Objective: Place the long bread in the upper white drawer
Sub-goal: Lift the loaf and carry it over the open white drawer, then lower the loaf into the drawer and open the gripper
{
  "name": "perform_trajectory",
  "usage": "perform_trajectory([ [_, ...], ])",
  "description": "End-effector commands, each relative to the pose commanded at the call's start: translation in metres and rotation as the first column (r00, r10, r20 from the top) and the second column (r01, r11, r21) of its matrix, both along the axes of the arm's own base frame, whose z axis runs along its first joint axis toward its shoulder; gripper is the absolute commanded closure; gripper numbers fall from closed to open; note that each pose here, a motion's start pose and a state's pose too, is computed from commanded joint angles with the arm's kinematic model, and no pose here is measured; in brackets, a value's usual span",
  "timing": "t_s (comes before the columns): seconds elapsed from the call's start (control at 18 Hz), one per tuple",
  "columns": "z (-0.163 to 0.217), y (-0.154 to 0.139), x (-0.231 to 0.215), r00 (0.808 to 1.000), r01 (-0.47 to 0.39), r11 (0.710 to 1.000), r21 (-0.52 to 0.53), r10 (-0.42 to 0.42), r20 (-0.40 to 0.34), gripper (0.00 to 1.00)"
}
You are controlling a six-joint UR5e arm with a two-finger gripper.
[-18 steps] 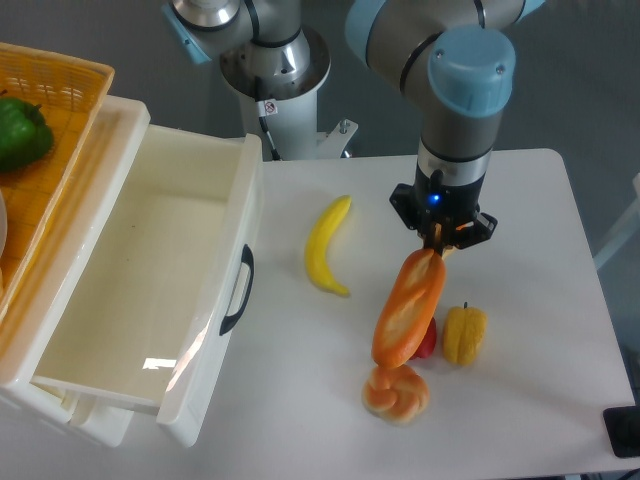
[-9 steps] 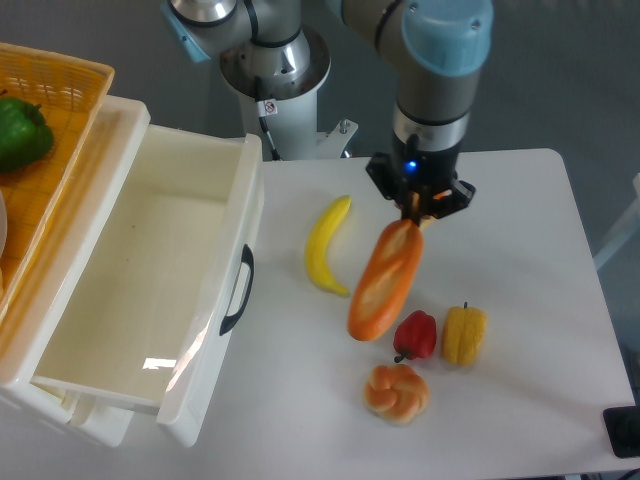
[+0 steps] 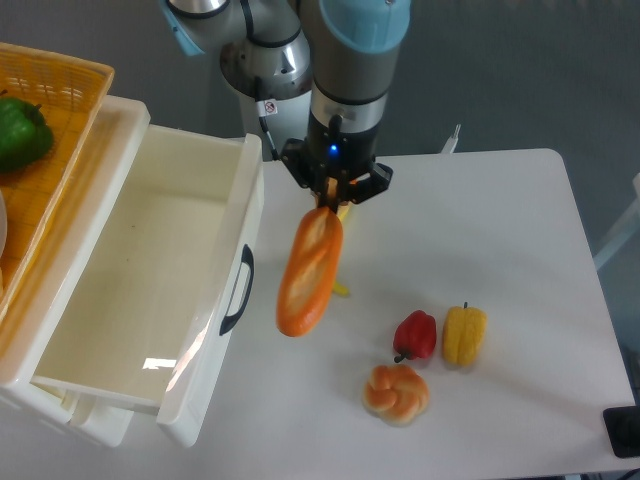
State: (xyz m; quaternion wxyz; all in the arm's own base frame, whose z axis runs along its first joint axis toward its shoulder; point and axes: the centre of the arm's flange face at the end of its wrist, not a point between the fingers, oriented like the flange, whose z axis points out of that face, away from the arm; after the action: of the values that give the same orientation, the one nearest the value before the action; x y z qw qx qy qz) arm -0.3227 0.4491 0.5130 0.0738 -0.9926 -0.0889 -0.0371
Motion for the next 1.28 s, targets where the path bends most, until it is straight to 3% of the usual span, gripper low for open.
perform_trajectory([
  [0.33,0.021,0.006,0.037,0.999,0.002,0.998,0.067,-0.006,0.052,1.00],
  [0.72,0.011,0.042,0.085,0.993,-0.020,0.998,0.063,0.013,0.115,1.00],
  [1.11,-0.003,0.053,0.099,0.988,-0.004,0.999,0.054,-0.004,0.153,1.00],
  [1.17,-0.007,0.056,0.101,0.988,0.001,0.999,0.049,-0.009,0.157,0.99],
  [1.28,-0.010,0.061,0.105,0.987,0.017,0.999,0.049,-0.024,0.156,0.77],
])
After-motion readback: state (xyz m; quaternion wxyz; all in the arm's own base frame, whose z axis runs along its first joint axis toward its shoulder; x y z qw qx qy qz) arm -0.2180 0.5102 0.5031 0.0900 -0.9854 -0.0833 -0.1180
